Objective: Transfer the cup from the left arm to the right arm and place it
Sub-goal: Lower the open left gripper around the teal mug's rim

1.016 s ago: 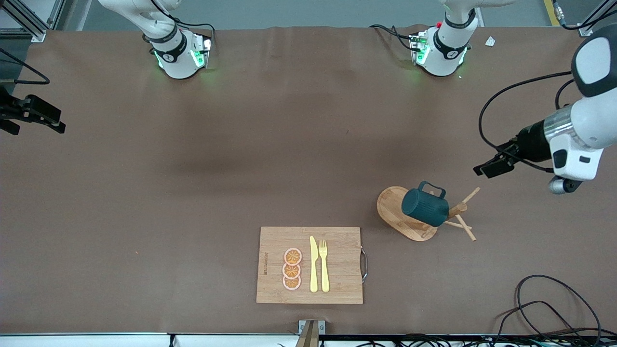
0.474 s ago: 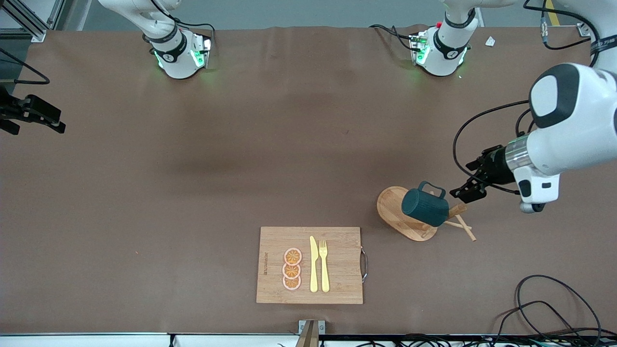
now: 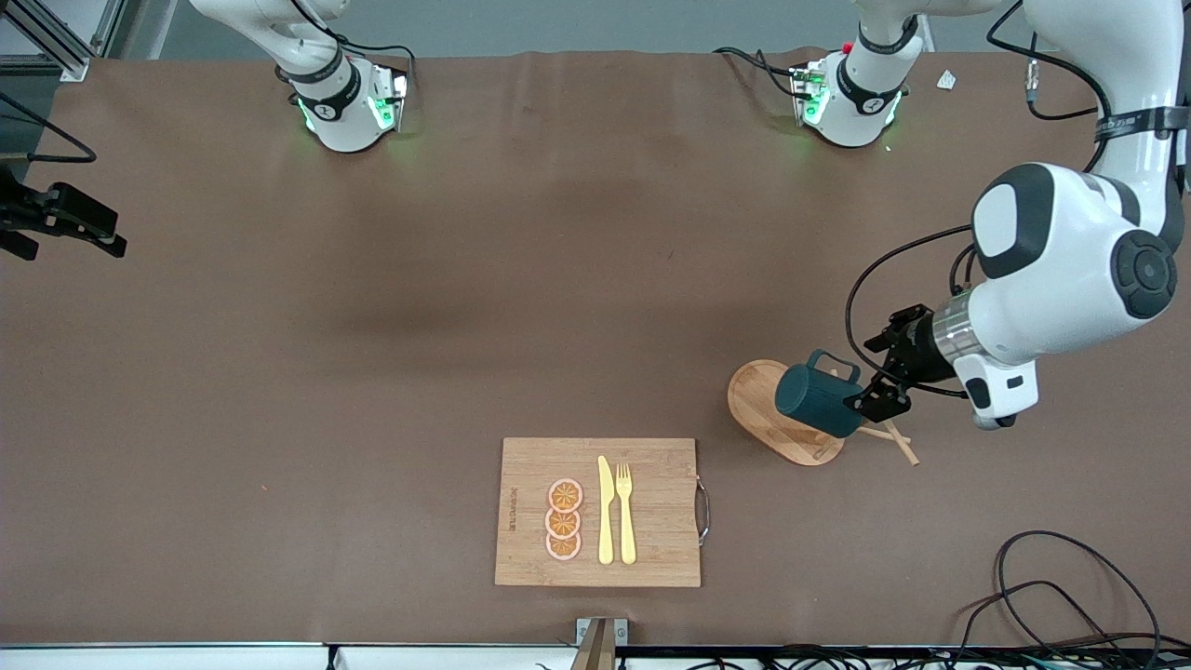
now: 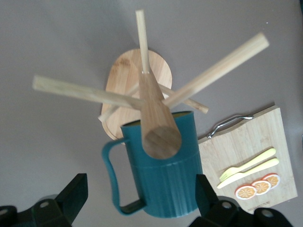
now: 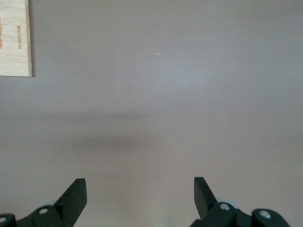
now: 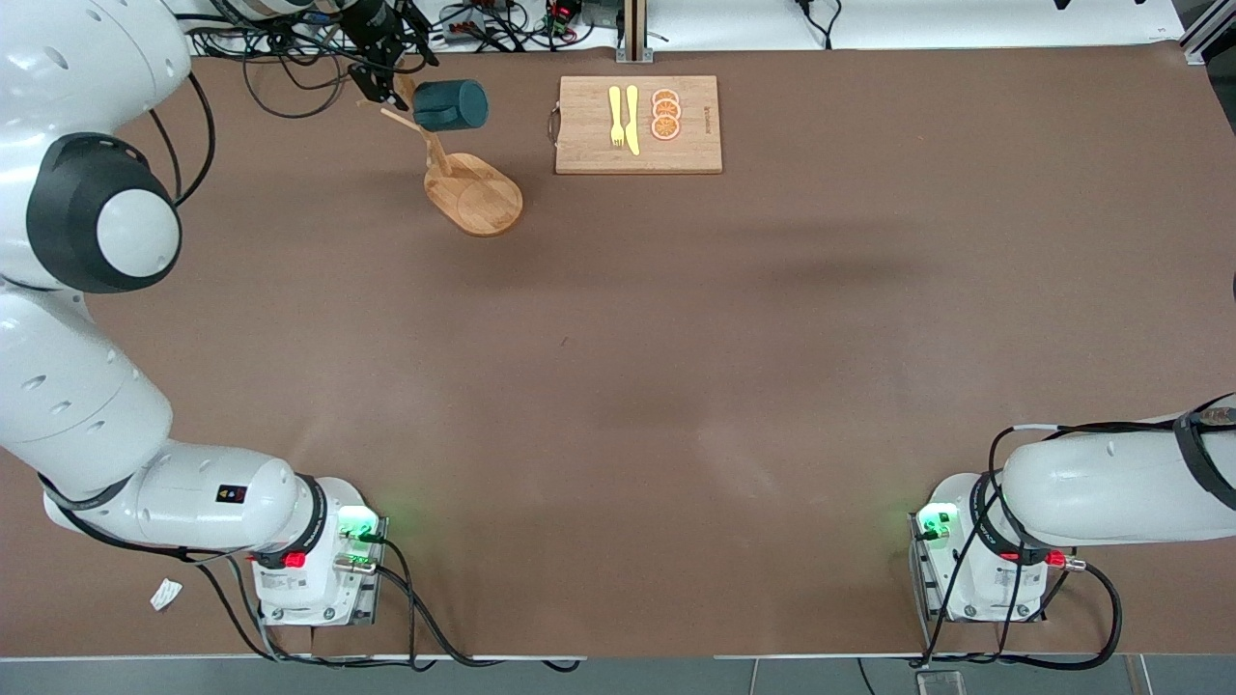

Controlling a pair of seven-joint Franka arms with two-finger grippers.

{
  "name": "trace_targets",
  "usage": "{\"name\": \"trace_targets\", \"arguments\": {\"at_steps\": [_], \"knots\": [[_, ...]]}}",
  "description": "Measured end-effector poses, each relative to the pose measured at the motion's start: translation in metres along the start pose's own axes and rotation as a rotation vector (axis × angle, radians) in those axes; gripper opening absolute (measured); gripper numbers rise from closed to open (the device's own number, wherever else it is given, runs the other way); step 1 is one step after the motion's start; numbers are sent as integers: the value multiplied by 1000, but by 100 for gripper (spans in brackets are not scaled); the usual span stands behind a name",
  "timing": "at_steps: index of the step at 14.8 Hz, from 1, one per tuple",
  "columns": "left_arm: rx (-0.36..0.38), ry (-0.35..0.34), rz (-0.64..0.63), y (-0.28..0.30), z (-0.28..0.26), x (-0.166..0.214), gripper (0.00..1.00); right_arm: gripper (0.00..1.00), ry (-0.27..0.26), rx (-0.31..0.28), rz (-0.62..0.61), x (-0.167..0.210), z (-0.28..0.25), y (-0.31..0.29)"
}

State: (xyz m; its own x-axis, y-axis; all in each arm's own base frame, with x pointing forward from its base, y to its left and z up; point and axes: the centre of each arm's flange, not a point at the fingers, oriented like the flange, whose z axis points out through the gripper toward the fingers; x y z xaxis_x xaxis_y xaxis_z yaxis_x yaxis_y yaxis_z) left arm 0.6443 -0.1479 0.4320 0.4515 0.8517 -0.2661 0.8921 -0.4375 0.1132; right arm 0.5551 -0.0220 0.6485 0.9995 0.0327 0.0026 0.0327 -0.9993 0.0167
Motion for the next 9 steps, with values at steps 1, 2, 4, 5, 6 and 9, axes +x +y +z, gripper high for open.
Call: {"name": "trace_targets", "arguments": {"at_steps": [1, 2, 4, 5, 6, 9], "knots": [[-6, -13, -14, 1, 3, -2, 100, 100, 0, 0, 0, 0, 0, 0], [-11, -21, -23, 3, 6, -1, 100, 100, 0, 0, 0, 0, 0, 0], [-19, -25, -34, 5, 13, 2, 100, 100, 0, 0, 0, 0, 0, 0], [-18, -27, -36, 6, 17, 3, 100, 100, 0, 0, 0, 0, 0, 0], [-18, -27, -37, 7, 21, 4, 100, 100, 0, 0, 0, 0, 0, 0], [-26, -38, -46, 9, 26, 4, 100, 100, 0, 0, 0, 0, 0, 0]]}}
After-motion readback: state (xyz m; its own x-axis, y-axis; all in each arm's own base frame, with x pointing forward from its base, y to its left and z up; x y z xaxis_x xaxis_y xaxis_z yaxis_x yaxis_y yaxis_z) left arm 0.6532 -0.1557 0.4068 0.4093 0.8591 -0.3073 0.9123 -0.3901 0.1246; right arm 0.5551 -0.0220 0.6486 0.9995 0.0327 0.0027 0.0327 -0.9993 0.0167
